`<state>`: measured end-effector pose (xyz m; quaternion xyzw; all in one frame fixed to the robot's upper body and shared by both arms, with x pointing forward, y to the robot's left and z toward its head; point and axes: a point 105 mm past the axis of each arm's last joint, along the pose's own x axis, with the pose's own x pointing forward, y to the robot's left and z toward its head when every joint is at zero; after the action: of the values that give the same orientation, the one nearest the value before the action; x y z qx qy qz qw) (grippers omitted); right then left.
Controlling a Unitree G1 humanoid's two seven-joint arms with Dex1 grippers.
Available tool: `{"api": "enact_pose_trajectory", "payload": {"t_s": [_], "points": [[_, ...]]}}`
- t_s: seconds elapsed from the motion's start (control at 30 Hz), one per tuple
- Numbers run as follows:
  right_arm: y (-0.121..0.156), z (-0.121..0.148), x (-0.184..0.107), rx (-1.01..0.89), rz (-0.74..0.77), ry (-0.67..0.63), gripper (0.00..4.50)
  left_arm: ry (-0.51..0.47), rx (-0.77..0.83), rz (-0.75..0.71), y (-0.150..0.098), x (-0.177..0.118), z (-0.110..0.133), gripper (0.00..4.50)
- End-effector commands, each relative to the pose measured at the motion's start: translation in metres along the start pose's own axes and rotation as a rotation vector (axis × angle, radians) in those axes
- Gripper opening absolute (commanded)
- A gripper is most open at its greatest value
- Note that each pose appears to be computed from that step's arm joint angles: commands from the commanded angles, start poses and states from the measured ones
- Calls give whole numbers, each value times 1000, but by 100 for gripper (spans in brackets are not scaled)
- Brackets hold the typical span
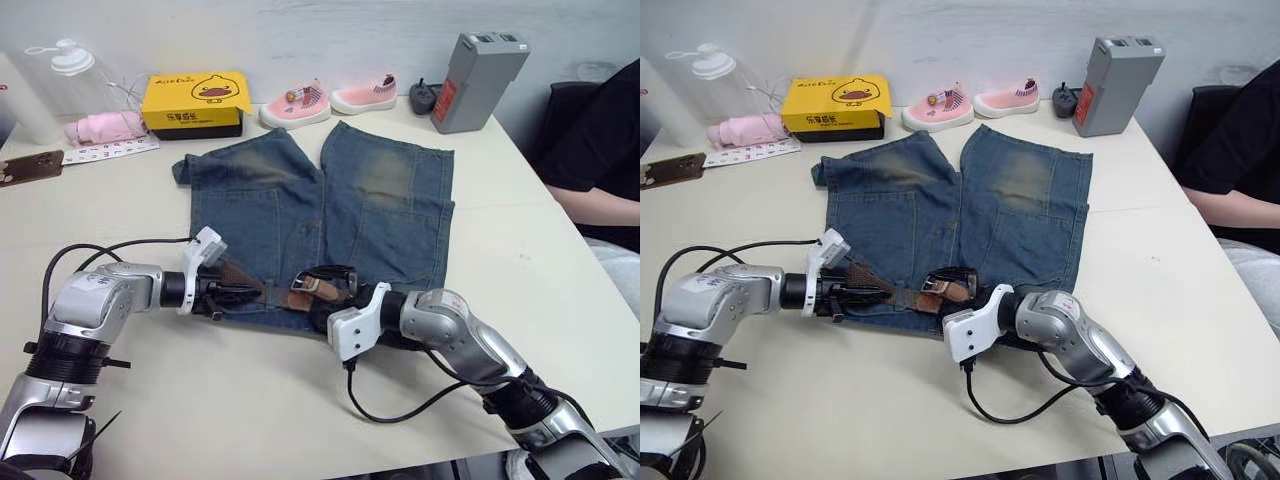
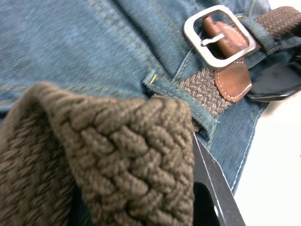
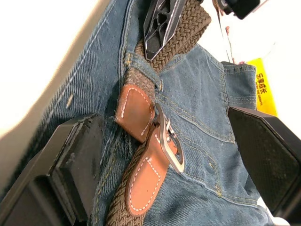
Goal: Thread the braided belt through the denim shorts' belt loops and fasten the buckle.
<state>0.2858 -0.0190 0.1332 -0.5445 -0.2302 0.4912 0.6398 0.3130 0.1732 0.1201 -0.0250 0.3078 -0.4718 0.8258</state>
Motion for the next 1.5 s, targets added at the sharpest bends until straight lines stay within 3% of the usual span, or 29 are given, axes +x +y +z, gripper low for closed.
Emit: {"api": "enact_pose_trajectory", "payload": {"t_s": [0.03,0.43,0.53,0.6,0.63,0.67,0.7,0.83,1.07,1.13,1.2,1.23,1.33,1.5], "points": [[-2,-1,7,-99,-25,3,447,-4,25,-36,-5,7,3,0],[-15,6,2,-142,-110,-22,447,4,13,-22,-3,2,-1,0],[-12,8,1,-144,-98,-38,363,2,10,-23,-3,2,0,0],[-10,10,0,-144,-88,-46,268,1,8,-24,-3,2,0,0],[-10,11,0,-146,-87,-51,248,0,6,-23,-3,2,0,0],[-9,11,0,-147,-86,-56,171,-1,5,-22,-2,2,0,0],[-8,13,0,-146,-84,-62,161,-3,4,-22,-2,2,1,0],[-6,14,-1,-147,-74,-70,6,-6,-1,-23,-2,2,2,0],[-1,14,1,-122,-49,-71,6,-32,-10,-26,-3,2,5,0],[-2,13,0,-115,-51,-65,0,-98,-16,-51,-8,1,14,86],[-3,11,0,-112,-55,-58,0,-135,-27,-59,-11,-3,20,140],[-3,10,-1,-110,-56,-55,0,-143,-32,-56,-12,-5,22,198],[-5,7,-3,-95,-63,-41,0,-191,-64,-64,-21,-17,28,315],[-8,0,-5,-76,-77,-17,0,-226,-106,-45,-38,-29,18,315]]}}
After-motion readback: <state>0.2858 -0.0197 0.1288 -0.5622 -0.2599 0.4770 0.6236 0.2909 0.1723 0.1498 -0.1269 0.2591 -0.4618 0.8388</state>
